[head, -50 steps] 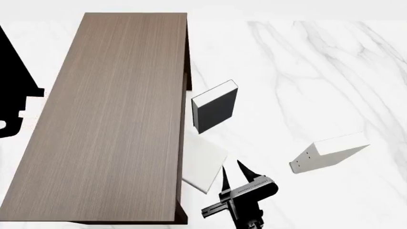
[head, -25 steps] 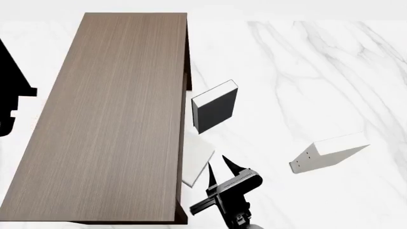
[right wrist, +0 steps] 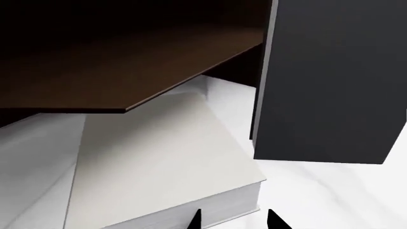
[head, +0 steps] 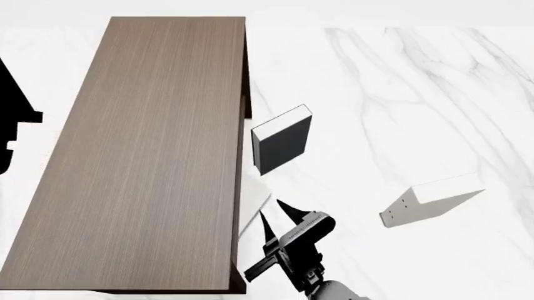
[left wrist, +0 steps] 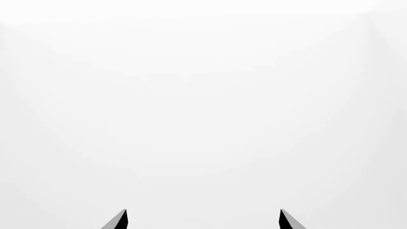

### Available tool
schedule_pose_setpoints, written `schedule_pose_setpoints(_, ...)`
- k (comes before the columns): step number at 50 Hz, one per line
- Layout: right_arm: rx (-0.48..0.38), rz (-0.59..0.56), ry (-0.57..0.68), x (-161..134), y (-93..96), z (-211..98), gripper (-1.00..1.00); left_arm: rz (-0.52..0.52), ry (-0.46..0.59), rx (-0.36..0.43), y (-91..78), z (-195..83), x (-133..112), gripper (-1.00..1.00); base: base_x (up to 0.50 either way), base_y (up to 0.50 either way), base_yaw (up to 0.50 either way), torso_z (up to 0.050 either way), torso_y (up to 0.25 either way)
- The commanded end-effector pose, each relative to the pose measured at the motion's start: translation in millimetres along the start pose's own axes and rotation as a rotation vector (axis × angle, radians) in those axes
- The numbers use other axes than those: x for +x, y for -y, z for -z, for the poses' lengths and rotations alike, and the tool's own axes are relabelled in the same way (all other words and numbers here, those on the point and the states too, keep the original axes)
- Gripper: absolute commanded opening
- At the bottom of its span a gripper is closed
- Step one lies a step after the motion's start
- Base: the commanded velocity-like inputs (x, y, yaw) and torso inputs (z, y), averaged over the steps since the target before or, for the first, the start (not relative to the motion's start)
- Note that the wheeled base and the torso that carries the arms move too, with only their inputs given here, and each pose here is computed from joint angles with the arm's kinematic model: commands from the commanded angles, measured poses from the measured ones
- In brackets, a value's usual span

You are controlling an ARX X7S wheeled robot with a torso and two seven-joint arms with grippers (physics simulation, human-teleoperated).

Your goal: Pick up the book on the right and place it under the cabinet shelf.

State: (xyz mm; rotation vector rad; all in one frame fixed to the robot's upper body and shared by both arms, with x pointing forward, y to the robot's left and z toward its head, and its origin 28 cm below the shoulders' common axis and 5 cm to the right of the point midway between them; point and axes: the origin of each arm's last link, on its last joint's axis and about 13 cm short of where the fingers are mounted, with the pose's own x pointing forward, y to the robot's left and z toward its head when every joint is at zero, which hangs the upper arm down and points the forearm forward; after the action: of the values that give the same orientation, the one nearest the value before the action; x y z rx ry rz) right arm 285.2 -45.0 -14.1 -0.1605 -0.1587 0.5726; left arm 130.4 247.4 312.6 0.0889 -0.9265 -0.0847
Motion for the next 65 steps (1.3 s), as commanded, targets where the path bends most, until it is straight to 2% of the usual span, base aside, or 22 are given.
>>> schedule_pose_setpoints(1, -0.154, 0.019, -0.561, -12, -7.2, 40, 1.00, 0.000, 0.004, 0.004, -0.9, -1, 2, 1.00, 0.00, 0.01, 0.02, 0.000, -0.014)
schedule_pose_setpoints(8, -0.175, -0.008, -0.570, -8, -1.9, 40, 1.00, -0.002, 0.004, 0.007, -2.2, -2, 1, 1.00, 0.01, 0.01, 0.02, 0.000, -0.009)
schedule_pose_setpoints(34, -0.216, 0.068, -0.552, 7, 17.2, 29, 1.00, -0.002, -0.007, 0.017, -1.2, 0, 1, 1.00, 0.01, 0.01, 0.02, 0.000, -0.010)
schedule_pose_setpoints(46, -0.211, 0.011, -0.560, 5, 8.8, 31, 1.00, -0.003, -0.005, 0.017, -1.5, 1, 1, 1.00, 0.01, 0.01, 0.02, 0.000, -0.013)
schedule_pose_setpoints(65, -0.212, -0.012, -0.544, 5, 5.7, 31, 1.00, -0.007, -0.004, 0.021, -2.7, -1, 0, 1.00, 0.01, 0.01, 0.02, 0.000, -0.015)
